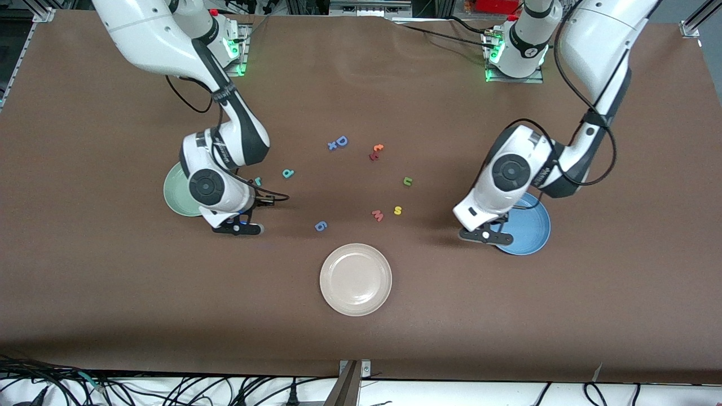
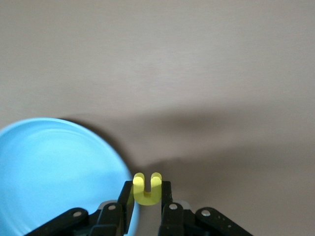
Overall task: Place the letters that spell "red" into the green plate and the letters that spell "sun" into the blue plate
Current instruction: 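Carry the yellow U to the blue plate while the right gripper carries orange letter, then release the U on the blue plate while the right gripper releases orange letter, then grasp the yellow S with the left gripper while the right gripper grasps teal letter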
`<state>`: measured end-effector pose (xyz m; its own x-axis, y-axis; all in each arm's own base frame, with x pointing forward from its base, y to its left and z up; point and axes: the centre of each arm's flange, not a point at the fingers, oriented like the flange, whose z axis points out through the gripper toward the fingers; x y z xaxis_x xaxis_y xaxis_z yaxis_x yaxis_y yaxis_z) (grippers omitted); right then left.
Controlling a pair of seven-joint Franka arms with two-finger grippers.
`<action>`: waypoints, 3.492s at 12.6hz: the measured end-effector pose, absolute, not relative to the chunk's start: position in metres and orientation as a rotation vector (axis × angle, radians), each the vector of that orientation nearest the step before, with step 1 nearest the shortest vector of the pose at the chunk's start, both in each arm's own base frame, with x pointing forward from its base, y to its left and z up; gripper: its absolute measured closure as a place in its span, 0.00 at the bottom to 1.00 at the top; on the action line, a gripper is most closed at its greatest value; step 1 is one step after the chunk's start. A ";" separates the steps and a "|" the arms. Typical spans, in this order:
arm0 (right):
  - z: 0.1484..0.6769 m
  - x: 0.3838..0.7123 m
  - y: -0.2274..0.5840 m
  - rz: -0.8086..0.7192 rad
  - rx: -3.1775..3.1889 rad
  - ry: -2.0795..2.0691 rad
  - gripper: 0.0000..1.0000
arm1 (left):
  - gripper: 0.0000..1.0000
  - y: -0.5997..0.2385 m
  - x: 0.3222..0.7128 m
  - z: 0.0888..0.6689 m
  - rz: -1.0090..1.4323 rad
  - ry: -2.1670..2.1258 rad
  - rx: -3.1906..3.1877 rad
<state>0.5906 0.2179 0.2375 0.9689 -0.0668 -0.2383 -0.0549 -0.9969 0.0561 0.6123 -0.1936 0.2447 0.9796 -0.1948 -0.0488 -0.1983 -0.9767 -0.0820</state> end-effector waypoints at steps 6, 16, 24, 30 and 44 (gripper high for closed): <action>0.289 0.591 0.102 -0.539 3.005 0.002 0.73 | 0.74 -0.103 0.622 0.217 0.181 0.514 -3.023; 0.200 0.539 0.009 -0.611 2.995 0.117 0.73 | 0.00 -0.171 0.609 0.227 0.193 0.581 -3.060; 0.185 0.539 -0.003 -0.598 2.996 0.142 0.44 | 0.00 -0.352 0.549 0.234 0.042 0.426 -3.200; 0.223 0.543 0.074 -0.558 3.015 0.017 0.22 | 0.01 -0.376 0.538 0.185 -0.069 0.575 -3.178; 0.175 0.524 0.203 -0.452 3.058 -0.111 0.50 | 0.78 -0.352 0.565 0.175 -0.205 0.611 -3.127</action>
<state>0.5244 0.2027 0.1754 0.9547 -0.0779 -0.2873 -0.0638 -0.9963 0.0579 0.5653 -0.3524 0.1746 0.9185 -0.3716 0.1353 -0.3782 -0.9254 0.0258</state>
